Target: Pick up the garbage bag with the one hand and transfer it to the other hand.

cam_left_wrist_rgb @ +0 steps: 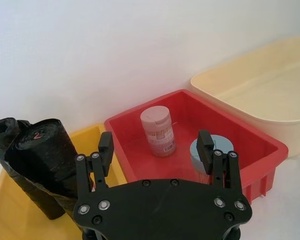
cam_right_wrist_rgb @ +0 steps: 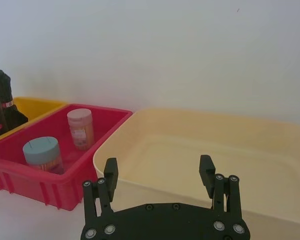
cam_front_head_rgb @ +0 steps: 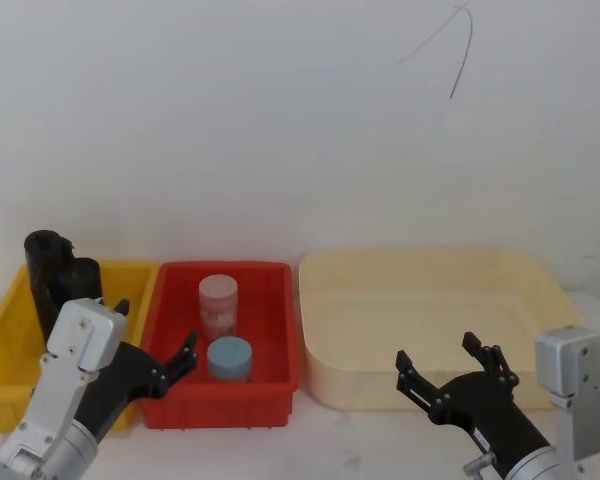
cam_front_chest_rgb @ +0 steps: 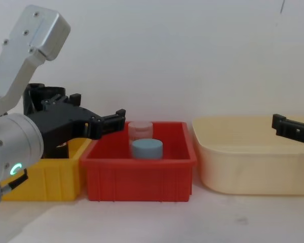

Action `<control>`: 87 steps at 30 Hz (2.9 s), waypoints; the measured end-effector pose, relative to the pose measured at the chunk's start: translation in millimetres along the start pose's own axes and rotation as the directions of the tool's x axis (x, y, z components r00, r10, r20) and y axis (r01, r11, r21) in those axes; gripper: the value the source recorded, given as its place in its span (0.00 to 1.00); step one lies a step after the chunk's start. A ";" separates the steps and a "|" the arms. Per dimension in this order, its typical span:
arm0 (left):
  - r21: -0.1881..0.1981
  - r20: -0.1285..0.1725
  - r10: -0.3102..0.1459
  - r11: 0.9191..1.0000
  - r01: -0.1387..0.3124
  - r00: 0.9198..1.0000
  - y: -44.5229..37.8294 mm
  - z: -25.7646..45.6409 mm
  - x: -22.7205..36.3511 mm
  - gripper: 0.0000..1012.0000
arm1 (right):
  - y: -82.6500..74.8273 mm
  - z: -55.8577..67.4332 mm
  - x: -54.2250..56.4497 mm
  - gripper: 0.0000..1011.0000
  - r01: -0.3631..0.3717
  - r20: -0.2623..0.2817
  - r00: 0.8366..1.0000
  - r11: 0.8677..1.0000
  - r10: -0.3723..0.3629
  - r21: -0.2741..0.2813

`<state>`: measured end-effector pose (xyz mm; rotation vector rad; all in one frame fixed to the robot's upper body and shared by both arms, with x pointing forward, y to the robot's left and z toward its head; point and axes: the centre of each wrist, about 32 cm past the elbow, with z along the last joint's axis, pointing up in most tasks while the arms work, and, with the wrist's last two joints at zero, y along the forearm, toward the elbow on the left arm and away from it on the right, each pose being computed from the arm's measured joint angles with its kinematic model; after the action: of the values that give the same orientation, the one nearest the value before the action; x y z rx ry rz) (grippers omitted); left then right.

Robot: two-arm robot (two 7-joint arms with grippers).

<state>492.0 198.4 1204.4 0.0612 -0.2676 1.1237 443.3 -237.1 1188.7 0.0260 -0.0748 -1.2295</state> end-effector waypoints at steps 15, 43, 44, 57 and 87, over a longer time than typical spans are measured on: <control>0.000 0.000 0.000 1.000 0.000 1.000 0.0 0.0 0.0 0.99 | 0.0 0.0 0.0 0.99 0.000 0.000 1.000 1.000 0.000 0.000; -0.003 -0.002 0.000 1.000 0.000 1.000 0.8 0.9 -0.6 0.99 | 0.0 0.0 0.0 0.99 0.000 0.000 1.000 1.000 0.000 0.000; -0.004 -0.003 0.000 1.000 0.000 1.000 1.4 1.3 -0.9 0.99 | 0.0 0.0 0.0 0.99 0.000 0.000 1.000 1.000 0.000 0.000; 0.017 -0.051 0.029 0.999 -0.028 0.998 27.1 8.5 7.8 0.99 | 0.0 0.0 0.0 0.99 0.000 0.000 1.000 1.000 0.000 0.000; 0.230 -0.093 0.171 0.962 -0.146 0.981 24.1 5.0 65.9 0.99 | 0.0 0.0 0.0 0.99 0.000 0.000 1.000 1.000 0.000 0.000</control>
<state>496.1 266.1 1223.1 0.1775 -0.0459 1.3088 443.3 -237.1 1188.7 0.0259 -0.0748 -1.2295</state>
